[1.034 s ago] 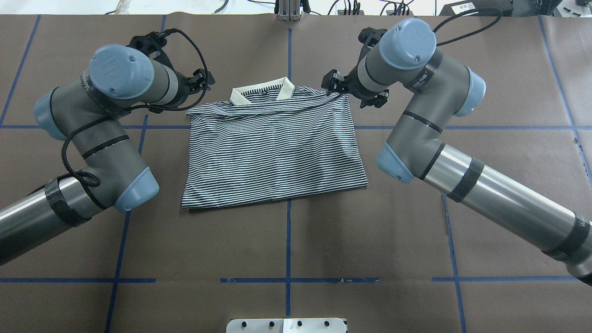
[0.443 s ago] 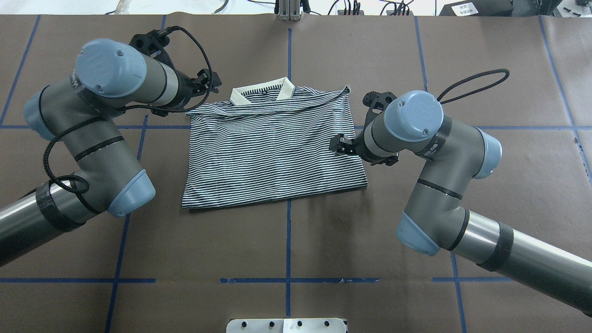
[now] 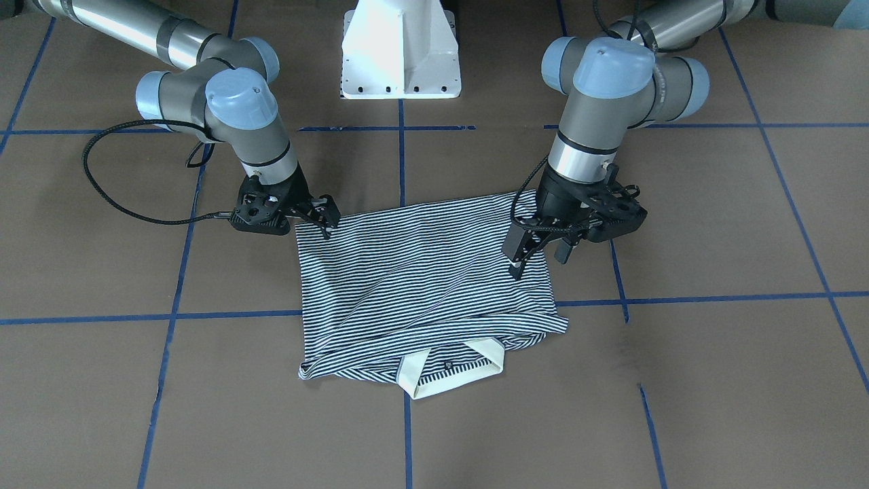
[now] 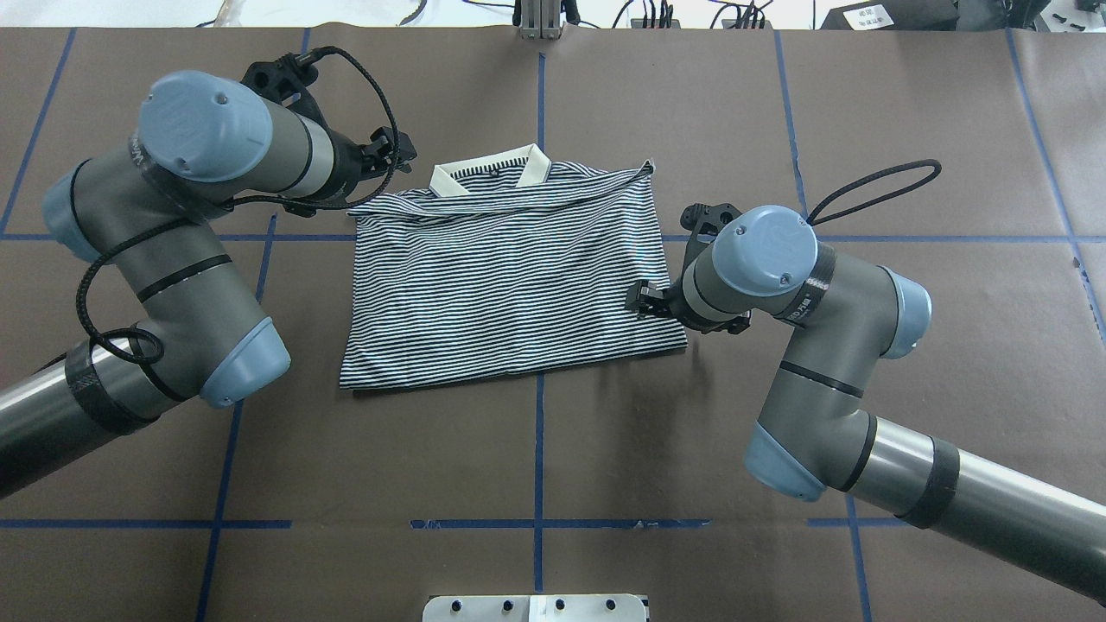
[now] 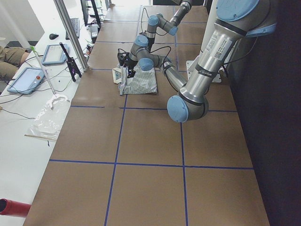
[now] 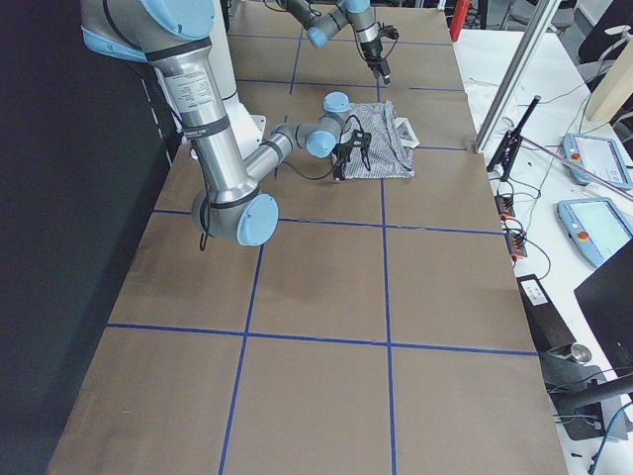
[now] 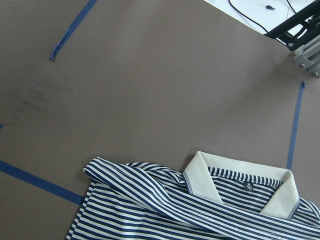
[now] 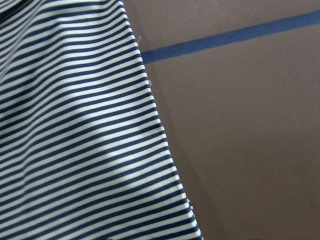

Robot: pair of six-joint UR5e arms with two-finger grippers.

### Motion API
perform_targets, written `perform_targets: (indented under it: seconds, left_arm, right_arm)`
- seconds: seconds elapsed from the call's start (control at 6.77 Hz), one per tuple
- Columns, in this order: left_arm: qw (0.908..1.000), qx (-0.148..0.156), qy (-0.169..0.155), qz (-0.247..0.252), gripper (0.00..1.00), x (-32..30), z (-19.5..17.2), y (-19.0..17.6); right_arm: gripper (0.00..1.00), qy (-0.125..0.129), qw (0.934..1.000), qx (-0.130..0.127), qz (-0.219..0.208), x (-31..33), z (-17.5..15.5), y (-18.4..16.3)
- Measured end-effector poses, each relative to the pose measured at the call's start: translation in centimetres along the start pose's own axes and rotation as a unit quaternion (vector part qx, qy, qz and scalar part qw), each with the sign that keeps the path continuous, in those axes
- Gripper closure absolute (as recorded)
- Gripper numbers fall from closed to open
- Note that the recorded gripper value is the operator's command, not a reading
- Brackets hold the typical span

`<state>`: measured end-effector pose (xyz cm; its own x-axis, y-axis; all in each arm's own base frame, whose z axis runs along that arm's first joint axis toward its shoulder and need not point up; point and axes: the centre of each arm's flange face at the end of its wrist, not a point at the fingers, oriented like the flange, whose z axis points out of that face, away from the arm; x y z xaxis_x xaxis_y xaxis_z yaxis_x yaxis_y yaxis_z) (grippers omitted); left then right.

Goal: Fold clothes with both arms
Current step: 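Drag the folded shirt toward the robot with the right gripper while the left lowers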

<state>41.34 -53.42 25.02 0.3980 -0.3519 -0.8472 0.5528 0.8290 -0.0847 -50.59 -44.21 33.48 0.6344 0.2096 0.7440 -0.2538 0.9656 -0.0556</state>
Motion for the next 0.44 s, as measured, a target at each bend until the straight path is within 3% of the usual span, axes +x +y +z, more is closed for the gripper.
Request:
perform_targets:
  seconds: [0.15,0.3,0.44]
  left_arm:
    - [1.0000,0.000,0.001,0.001,0.01,-0.01,-0.09,0.02]
    - [1.0000,0.000,0.001,0.002,0.01,-0.05,-0.08,0.02]
    - [1.0000,0.000,0.001,0.002,0.01,-0.10,-0.07,0.01]
  right_arm:
    - [0.68,0.005,1.0000,-0.002,0.000,0.32,0.52,0.20]
    - [0.98,0.009,1.0000,-0.004,-0.001,0.46,0.94,0.35]
    - [1.00,0.010,0.9999,-0.007,-0.002,0.54,1.13,0.43]
